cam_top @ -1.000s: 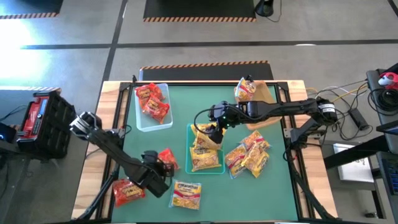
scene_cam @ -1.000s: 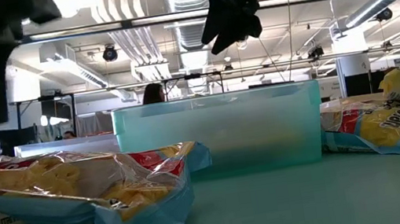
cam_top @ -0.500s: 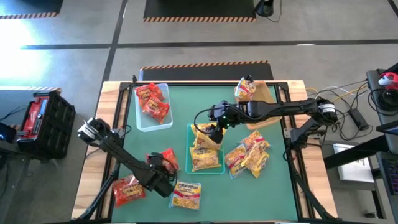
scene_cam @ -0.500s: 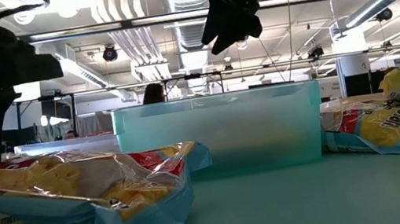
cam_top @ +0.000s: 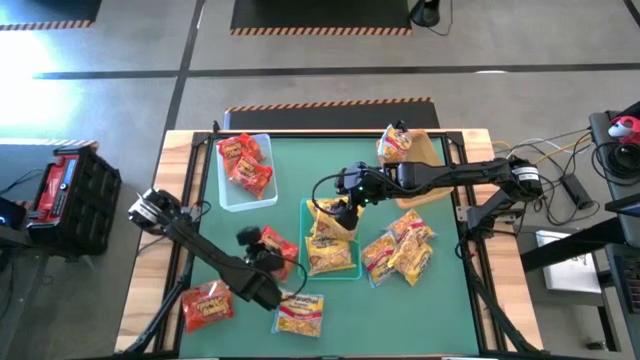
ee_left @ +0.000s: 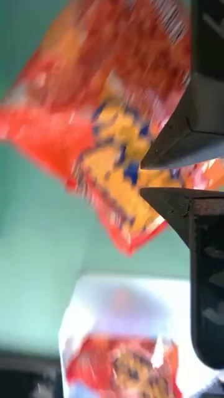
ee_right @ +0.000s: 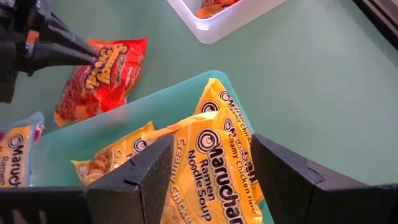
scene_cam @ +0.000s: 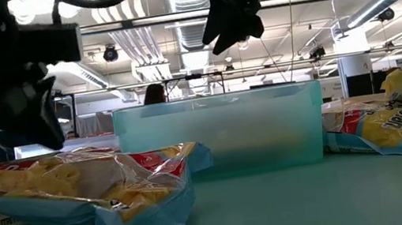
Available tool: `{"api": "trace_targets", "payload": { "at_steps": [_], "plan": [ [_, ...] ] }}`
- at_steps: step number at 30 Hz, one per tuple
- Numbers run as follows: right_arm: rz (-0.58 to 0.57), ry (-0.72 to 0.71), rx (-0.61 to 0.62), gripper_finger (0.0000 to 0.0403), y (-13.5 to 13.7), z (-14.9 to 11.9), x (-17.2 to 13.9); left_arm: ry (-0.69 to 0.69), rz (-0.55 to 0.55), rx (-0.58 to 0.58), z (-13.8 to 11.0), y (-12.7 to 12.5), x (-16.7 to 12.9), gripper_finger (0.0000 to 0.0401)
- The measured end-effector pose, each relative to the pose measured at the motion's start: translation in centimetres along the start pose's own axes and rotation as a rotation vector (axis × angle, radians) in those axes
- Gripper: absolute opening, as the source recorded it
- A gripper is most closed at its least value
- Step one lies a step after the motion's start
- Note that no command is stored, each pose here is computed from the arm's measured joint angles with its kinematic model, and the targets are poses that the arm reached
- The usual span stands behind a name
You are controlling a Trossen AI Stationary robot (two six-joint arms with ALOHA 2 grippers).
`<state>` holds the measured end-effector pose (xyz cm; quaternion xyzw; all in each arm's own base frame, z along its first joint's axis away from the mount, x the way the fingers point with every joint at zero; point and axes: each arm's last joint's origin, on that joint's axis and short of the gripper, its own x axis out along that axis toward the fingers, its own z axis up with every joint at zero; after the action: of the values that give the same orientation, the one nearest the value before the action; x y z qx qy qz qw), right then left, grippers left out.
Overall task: Sort Maruchan noodles
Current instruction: Put the orange noodle pack into the transparent bin
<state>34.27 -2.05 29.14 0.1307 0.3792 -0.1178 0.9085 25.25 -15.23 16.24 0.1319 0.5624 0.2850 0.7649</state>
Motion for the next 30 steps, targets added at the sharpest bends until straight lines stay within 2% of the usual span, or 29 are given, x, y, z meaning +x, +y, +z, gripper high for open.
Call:
{"api": "trace_targets", "payload": {
  "at_steps": [3,5,8,11,16,18,23,30],
  "plan": [
    [0.002,-0.006,0.05,0.0205,0.0,0.1,0.0,0.003,-0.001,-0.198,0.2,0.7,-0.8,0.004],
    [0.013,-0.036,0.087,0.0205,0.1,0.4,0.0,0.048,-0.046,-0.408,0.2,1.1,-1.4,0.004],
    [0.046,-0.106,0.147,0.0205,0.3,1.0,0.2,0.184,-0.121,-0.765,0.1,1.4,-2.2,0.004],
    [0.107,-0.163,0.182,0.0205,0.9,1.6,1.0,0.252,-0.146,-0.958,-0.2,1.1,-2.5,0.004],
    [0.228,-0.199,0.199,0.0205,1.8,1.9,3.7,0.234,-0.215,-1.044,0.4,0.3,-2.2,0.004],
    [0.254,-0.199,0.211,0.0205,2.0,1.9,4.7,0.236,-0.21,-1.069,0.3,0.2,-1.9,0.004],
    [0.267,-0.194,0.218,0.0205,2.1,1.6,6.3,0.247,-0.174,-1.12,-0.9,0.0,-0.3,0.004],
    [0.258,-0.158,0.256,0.0205,2.1,1.0,7.7,0.206,-0.257,-1.227,-2.2,-0.8,1.8,0.004]
  ]
}}
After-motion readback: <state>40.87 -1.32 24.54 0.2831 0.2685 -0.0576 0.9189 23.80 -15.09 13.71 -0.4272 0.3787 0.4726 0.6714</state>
